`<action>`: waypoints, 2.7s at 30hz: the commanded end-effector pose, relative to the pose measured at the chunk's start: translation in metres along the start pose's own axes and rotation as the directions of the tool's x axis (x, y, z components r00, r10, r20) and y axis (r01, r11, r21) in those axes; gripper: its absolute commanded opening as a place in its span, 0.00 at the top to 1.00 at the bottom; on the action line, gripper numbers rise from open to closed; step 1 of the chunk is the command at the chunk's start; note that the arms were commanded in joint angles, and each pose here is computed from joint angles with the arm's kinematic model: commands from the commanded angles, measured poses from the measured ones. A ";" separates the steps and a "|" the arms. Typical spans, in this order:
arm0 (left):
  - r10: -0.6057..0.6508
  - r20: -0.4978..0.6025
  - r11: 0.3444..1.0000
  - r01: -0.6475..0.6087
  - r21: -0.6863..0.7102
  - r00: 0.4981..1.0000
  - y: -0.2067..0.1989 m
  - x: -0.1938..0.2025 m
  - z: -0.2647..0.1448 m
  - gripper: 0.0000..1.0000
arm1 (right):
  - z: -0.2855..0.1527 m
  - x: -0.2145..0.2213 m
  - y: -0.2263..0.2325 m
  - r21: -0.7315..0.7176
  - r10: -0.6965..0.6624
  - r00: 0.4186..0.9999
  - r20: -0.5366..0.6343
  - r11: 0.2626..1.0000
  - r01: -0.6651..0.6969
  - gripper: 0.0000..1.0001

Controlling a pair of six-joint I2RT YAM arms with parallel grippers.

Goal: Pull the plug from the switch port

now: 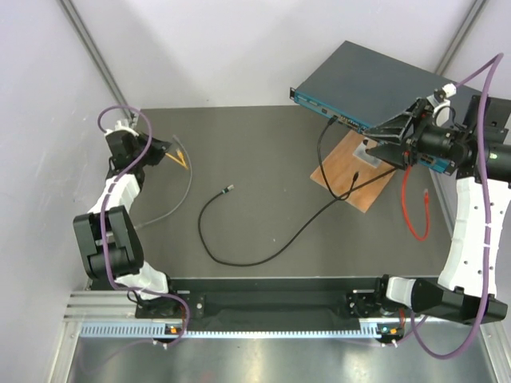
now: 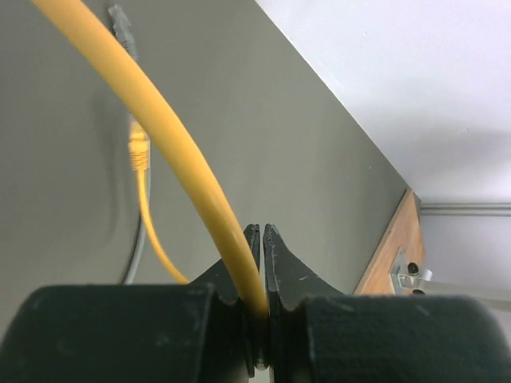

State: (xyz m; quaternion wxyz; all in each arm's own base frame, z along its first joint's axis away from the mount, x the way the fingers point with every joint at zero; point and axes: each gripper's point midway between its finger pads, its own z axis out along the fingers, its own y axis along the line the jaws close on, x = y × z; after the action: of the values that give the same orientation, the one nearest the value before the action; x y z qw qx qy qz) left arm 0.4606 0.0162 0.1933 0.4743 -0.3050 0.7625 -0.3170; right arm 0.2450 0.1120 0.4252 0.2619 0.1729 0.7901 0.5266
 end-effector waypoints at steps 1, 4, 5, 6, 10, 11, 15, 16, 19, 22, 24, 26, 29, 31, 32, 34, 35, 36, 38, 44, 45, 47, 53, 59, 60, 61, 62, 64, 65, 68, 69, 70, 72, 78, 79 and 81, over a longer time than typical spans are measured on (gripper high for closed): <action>0.077 0.077 0.994 -0.083 0.070 0.994 -0.010 -0.019 0.008 0.99 | -0.001 0.005 0.004 -0.025 -0.040 0.999 0.008 0.999 0.040 0.35; 0.034 -0.021 0.994 -0.036 -0.107 0.999 0.028 -0.003 0.014 0.80 | 0.001 0.003 0.000 -0.015 -0.011 1.000 0.017 1.000 0.011 0.34; 0.031 -0.033 0.989 -0.036 -0.146 0.999 0.036 -0.001 0.014 0.78 | 0.002 0.002 -0.002 -0.006 -0.006 1.000 0.027 1.000 0.007 0.34; 0.022 -0.059 0.983 -0.033 -0.183 0.998 0.044 0.005 0.013 0.74 | 0.002 0.001 -0.004 0.002 0.002 1.000 0.031 1.000 -0.002 0.34; -0.001 -0.124 0.952 -0.036 -0.303 0.992 0.068 0.020 0.003 0.62 | 0.004 -0.002 -0.011 0.032 0.020 0.998 0.055 0.999 -0.022 0.34; -0.008 -0.127 0.948 -0.033 -0.316 0.992 0.070 0.021 0.002 0.56 | 0.004 -0.003 -0.014 0.043 0.020 0.997 0.068 0.999 -0.023 0.34; -0.030 -0.142 0.938 -0.021 -0.347 0.989 0.071 0.023 -0.005 0.46 | 0.006 -0.006 -0.020 0.059 0.030 0.995 0.091 0.998 -0.035 0.34; -0.029 -0.132 0.928 -0.022 -0.371 0.991 0.071 0.020 -0.009 0.41 | 0.005 -0.007 -0.021 0.064 0.028 0.995 0.100 0.997 -0.034 0.34; -0.019 -0.125 0.895 -0.039 -0.444 0.992 0.074 0.014 -0.024 0.34 | 0.005 -0.007 -0.027 0.091 0.033 0.993 0.116 0.995 -0.044 0.34; -0.032 -0.107 0.845 -0.030 -0.534 0.994 0.075 0.010 -0.044 0.28 | 0.005 -0.006 -0.035 0.119 0.033 0.992 0.126 0.992 -0.048 0.34; -0.072 -0.108 0.812 -0.005 -0.584 0.991 0.071 0.019 -0.060 0.28 | 0.003 -0.008 -0.041 0.155 0.018 0.988 0.154 0.987 -0.042 0.35; -0.094 -0.111 0.786 0.006 -0.619 0.989 0.071 0.031 -0.070 0.28 | 0.002 -0.013 -0.045 0.176 0.004 0.983 0.185 0.984 -0.037 0.37; -0.162 -0.145 0.761 0.030 -0.648 0.976 0.066 0.062 -0.084 0.28 | -0.001 -0.019 -0.051 0.207 -0.017 0.972 0.232 0.978 -0.033 0.37; -0.179 -0.173 0.758 0.024 -0.652 0.968 0.060 0.081 -0.093 0.28 | -0.004 -0.020 -0.052 0.228 -0.036 0.966 0.255 0.973 -0.023 0.37; -0.174 -0.178 0.763 0.018 -0.646 0.969 0.056 0.085 -0.096 0.28 | -0.006 -0.021 -0.056 0.246 -0.039 0.963 0.267 0.969 -0.029 0.37; -0.133 -0.190 0.800 -0.008 -0.601 0.973 0.038 0.087 -0.100 0.31 | -0.009 -0.019 -0.059 0.271 -0.054 0.959 0.279 0.962 -0.024 0.37; -0.107 -0.197 0.819 -0.026 -0.573 0.974 0.029 0.086 -0.100 0.32 | -0.010 -0.020 -0.065 0.287 -0.055 0.956 0.290 0.957 -0.032 0.38; -0.041 -0.240 0.872 -0.082 -0.483 0.970 0.003 0.084 -0.100 0.34 | -0.012 -0.019 -0.065 0.286 -0.066 0.951 0.301 0.958 -0.024 0.40; 0.084 -0.249 0.931 -0.165 -0.326 0.965 -0.034 0.077 -0.093 0.42 | -0.015 -0.022 -0.066 0.286 -0.068 0.938 0.341 0.958 -0.034 0.45; 0.327 -0.298 0.936 -0.350 -0.026 0.897 -0.122 0.090 -0.075 0.42 | -0.051 -0.044 -0.061 0.299 -0.142 0.849 0.509 0.954 -0.019 0.55; 0.363 -0.308 0.927 -0.376 0.020 0.879 -0.136 0.098 -0.069 0.42 | -0.065 -0.057 -0.072 0.320 -0.128 0.829 0.545 0.945 -0.064 0.57; 0.404 -0.323 0.915 -0.387 0.116 0.856 -0.156 0.109 -0.066 0.42 | -0.075 -0.052 -0.082 0.347 -0.109 0.839 0.533 0.933 -0.099 0.63; 0.530 -0.383 0.842 -0.414 0.346 0.757 -0.192 0.159 -0.061 0.42 | -0.088 -0.058 -0.098 0.378 -0.115 0.805 0.582 0.915 -0.142 0.62; 0.664 -0.370 0.741 -0.508 0.438 0.650 -0.186 0.186 -0.066 0.42 | -0.086 -0.071 -0.128 0.360 -0.074 0.780 0.621 0.912 -0.199 0.54; 0.675 -0.365 0.732 -0.518 0.443 0.641 -0.186 0.188 -0.066 0.42 | -0.088 -0.073 -0.135 0.363 -0.065 0.776 0.628 0.906 -0.218 0.53; 0.679 -0.365 0.728 -0.521 0.446 0.637 -0.186 0.189 -0.066 0.42 | -0.088 -0.074 -0.137 0.355 -0.058 0.777 0.627 0.909 -0.219 0.53; 0.686 -0.366 0.722 -0.527 0.448 0.629 -0.184 0.189 -0.066 0.42 | -0.088 -0.080 -0.141 0.348 -0.054 0.770 0.636 0.910 -0.224 0.54; 0.696 -0.366 0.714 -0.539 0.447 0.618 -0.181 0.189 -0.066 0.42 | -0.086 -0.086 -0.145 0.320 -0.035 0.755 0.654 0.918 -0.234 0.53; 0.696 -0.370 0.714 -0.543 0.442 0.615 -0.178 0.190 -0.066 0.42 | -0.088 -0.088 -0.142 0.310 -0.046 0.743 0.668 0.924 -0.222 0.52; 0.702 -0.376 0.711 -0.567 0.416 0.605 -0.168 0.190 -0.064 0.42 | -0.086 -0.099 -0.142 0.248 -0.032 0.702 0.711 0.946 -0.208 0.49; 0.704 -0.379 0.710 -0.573 0.410 0.600 -0.166 0.190 -0.064 0.42 | -0.086 -0.103 -0.141 0.218 -0.012 0.688 0.726 0.952 -0.214 0.50; 0.706 -0.381 0.708 -0.581 0.401 0.597 -0.163 0.190 -0.063 0.42 | -0.085 -0.103 -0.145 0.208 0.005 0.685 0.729 0.951 -0.228 0.51; 0.710 -0.380 0.704 -0.589 0.397 0.593 -0.161 0.188 -0.064 0.41 | -0.079 -0.102 -0.151 0.173 0.043 0.687 0.725 0.955 -0.241 0.53; 0.706 -0.397 0.708 -0.585 0.395 0.587 -0.155 0.193 -0.064 0.41 | -0.077 -0.105 -0.144 0.114 0.052 0.669 0.741 0.973 -0.202 0.60; 0.702 -0.402 0.712 -0.581 0.395 0.588 -0.154 0.194 -0.065 0.41 | -0.078 -0.105 -0.142 0.105 0.057 0.664 0.746 0.974 -0.201 0.60; 0.701 -0.403 0.714 -0.576 0.400 0.589 -0.154 0.195 -0.065 0.41 | -0.080 -0.106 -0.137 0.090 0.056 0.653 0.755 0.978 -0.188 0.60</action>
State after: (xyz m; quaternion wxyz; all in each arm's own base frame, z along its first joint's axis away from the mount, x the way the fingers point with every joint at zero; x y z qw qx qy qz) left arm 0.3568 -0.2152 0.2173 0.3369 0.1345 0.8906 -0.2743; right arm 0.2800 -0.0558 0.3161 0.4617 0.4732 0.6659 0.3457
